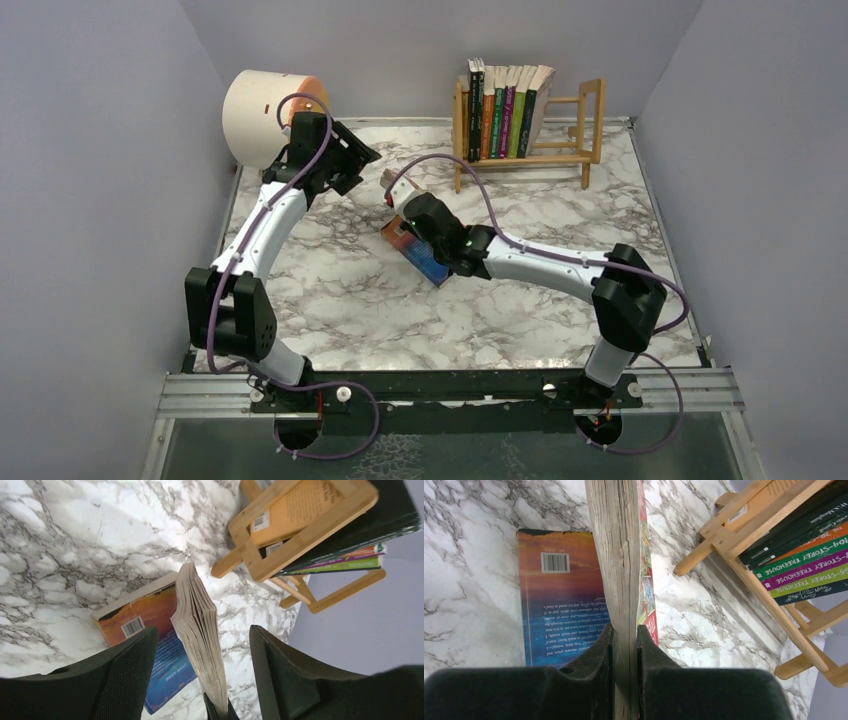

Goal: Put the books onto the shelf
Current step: Pick up the book from the center of the board.

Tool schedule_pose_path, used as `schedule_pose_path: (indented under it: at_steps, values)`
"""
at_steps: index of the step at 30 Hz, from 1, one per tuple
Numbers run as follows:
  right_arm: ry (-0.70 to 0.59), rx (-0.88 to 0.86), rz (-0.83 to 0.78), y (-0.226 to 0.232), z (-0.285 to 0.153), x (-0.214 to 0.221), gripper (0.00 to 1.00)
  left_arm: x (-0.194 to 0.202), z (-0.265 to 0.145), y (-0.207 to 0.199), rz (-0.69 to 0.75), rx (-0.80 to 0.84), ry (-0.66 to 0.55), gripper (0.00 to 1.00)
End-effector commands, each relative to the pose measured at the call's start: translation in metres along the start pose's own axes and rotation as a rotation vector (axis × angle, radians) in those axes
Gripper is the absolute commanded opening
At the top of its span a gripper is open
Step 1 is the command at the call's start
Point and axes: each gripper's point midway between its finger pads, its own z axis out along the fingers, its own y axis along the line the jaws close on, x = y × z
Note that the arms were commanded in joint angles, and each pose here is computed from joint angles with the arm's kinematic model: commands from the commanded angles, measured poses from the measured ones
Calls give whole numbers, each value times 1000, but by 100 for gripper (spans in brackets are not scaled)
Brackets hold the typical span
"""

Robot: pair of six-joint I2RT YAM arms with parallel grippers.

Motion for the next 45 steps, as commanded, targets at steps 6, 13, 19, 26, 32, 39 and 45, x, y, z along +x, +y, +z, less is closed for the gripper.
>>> schedule_pose_path:
  at_steps: [6,13,19,26,32,39,45]
  values:
    - [-11,-14,85,-33,-21,-61,1,-22,-25,-12,130,50,-176,60]
    - [-14,-55,94,-29,-20,-77,1,-16,-36,-23,131,83,-215,60]
    - [31,-57,100,-25,-16,-73,1,-27,-59,-39,108,116,-299,60]
    - [-24,-74,132,-23,-19,-79,1,-18,-54,-43,99,132,-264,60]
    - [-61,-103,140,-20,-21,-86,1,-5,-46,-44,95,132,-232,60]
    - [-101,-70,170,-26,-21,-93,1,7,-40,-40,105,119,-201,60]
    - [-154,1,199,-41,-25,-97,1,14,-36,-34,102,106,-177,60]
